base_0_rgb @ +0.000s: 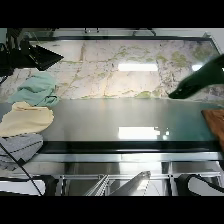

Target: Fold the shirts.

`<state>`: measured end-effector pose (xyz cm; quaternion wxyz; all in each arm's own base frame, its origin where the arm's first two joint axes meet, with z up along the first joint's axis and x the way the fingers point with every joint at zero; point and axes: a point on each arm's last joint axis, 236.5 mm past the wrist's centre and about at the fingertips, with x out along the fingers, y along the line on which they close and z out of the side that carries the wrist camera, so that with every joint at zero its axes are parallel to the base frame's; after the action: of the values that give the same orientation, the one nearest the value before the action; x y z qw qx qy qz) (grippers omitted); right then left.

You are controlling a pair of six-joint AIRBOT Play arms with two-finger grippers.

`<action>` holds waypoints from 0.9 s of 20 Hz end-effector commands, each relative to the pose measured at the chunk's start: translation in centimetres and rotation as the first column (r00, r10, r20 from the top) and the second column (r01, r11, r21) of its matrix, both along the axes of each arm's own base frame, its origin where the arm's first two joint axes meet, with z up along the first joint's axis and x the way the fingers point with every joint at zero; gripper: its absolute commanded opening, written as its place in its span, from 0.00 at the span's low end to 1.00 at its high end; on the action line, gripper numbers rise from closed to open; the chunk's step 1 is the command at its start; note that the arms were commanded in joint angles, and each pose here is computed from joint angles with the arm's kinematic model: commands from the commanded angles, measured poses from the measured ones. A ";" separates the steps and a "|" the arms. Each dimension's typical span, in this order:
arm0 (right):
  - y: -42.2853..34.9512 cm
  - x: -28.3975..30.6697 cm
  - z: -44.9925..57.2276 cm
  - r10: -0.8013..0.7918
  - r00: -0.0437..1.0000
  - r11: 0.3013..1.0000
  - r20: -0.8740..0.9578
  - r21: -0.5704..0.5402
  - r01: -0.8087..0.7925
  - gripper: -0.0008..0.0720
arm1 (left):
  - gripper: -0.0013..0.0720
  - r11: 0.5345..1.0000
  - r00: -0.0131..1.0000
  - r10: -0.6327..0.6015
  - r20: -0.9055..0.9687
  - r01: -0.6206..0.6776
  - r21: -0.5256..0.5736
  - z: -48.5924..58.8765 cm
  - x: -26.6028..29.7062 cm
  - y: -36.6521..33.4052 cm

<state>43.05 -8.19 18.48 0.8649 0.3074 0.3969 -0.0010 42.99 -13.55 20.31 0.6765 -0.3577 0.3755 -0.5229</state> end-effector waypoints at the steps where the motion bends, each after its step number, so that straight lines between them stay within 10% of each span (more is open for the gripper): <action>1: -10.5 -2.3 -0.5 -0.263 0.965 0.964 0.003 -0.043 0.263 0.04 | 0.03 1.000 1.000 -0.001 0.001 0.001 0.001 0.0 0.0 0.0; 12: -16.8 1.1 5.2 -0.119 0.967 0.993 0.227 0.044 0.112 0.03 | 0.03 1.000 1.000 0.010 0.002 -0.010 0.001 0.0 0.2 0.0; 18: -23.0 -10.2 -4.7 -0.347 0.877 0.937 -0.332 -0.163 0.308 0.03 | 0.03 1.000 1.000 0.007 0.001 -0.007 0.002 -0.1 0.2 0.0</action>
<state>39.53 -27.96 18.29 0.8568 0.3336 0.3787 -0.1058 43.18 -13.54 20.28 0.6789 -0.3586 0.3740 -0.5202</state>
